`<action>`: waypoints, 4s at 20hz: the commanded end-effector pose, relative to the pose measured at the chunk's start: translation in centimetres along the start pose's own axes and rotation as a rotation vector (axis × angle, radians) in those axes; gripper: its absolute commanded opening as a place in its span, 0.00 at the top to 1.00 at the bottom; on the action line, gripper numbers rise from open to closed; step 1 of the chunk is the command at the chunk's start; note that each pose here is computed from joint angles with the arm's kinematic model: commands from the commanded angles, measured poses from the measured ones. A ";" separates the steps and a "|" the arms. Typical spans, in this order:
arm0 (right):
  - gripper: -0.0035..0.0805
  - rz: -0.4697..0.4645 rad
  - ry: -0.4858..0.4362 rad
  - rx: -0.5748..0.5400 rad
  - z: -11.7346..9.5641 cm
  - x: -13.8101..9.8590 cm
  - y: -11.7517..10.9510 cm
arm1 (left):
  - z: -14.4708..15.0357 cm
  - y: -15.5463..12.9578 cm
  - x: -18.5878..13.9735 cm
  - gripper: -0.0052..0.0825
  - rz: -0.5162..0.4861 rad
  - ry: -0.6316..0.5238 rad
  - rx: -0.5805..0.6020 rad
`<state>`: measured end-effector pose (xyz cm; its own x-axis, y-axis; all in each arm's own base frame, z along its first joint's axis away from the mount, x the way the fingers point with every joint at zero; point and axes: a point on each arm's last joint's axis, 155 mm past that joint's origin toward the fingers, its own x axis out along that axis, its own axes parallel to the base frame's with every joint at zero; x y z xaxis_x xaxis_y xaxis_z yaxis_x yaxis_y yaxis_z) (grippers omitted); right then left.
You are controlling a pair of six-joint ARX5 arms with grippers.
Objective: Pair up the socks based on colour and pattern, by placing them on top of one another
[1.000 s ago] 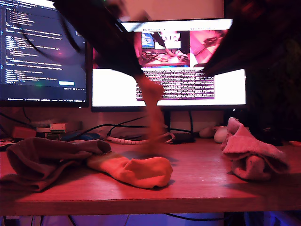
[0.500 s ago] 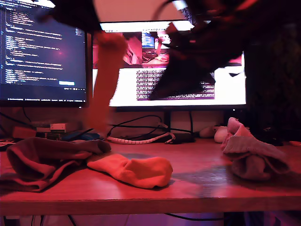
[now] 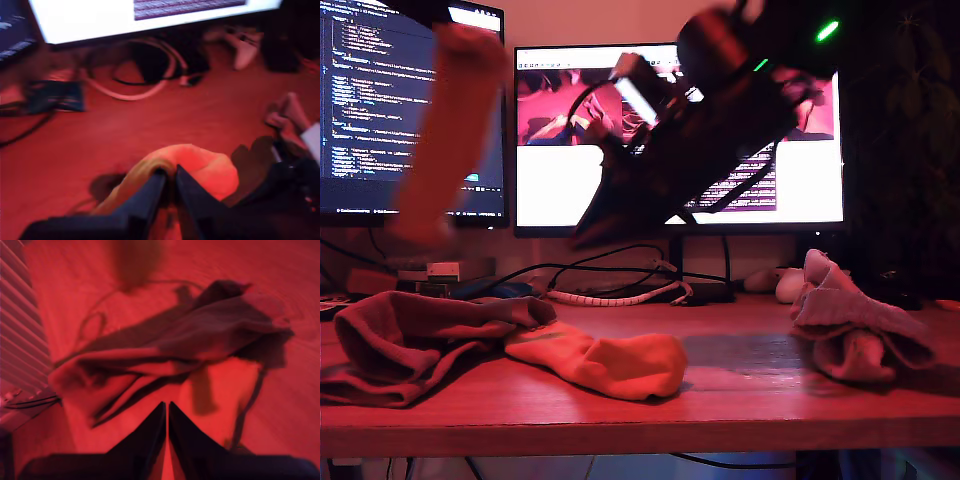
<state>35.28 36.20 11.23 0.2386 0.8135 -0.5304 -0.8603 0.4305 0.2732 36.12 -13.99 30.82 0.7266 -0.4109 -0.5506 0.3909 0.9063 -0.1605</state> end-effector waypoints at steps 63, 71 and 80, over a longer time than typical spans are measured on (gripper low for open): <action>0.97 -0.737 -0.252 0.132 0.8 -20.2 -5.1 | 1.4 -2.6 0.5 0.96 -0.108 -0.059 0.104; 0.97 -0.810 -0.319 0.223 -7.2 -26.3 -3.7 | 1.1 -7.7 7.4 0.96 -0.263 -0.045 0.124; 0.97 -0.823 -0.356 0.207 -7.3 -28.5 -2.1 | 2.0 -11.7 16.0 0.96 -0.360 -0.158 0.114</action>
<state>26.95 9.27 20.03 0.8940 0.2799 -0.3500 -0.2704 0.9597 0.0767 43.84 -31.35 25.36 0.5999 -0.7150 -0.3590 0.6888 0.6898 -0.2229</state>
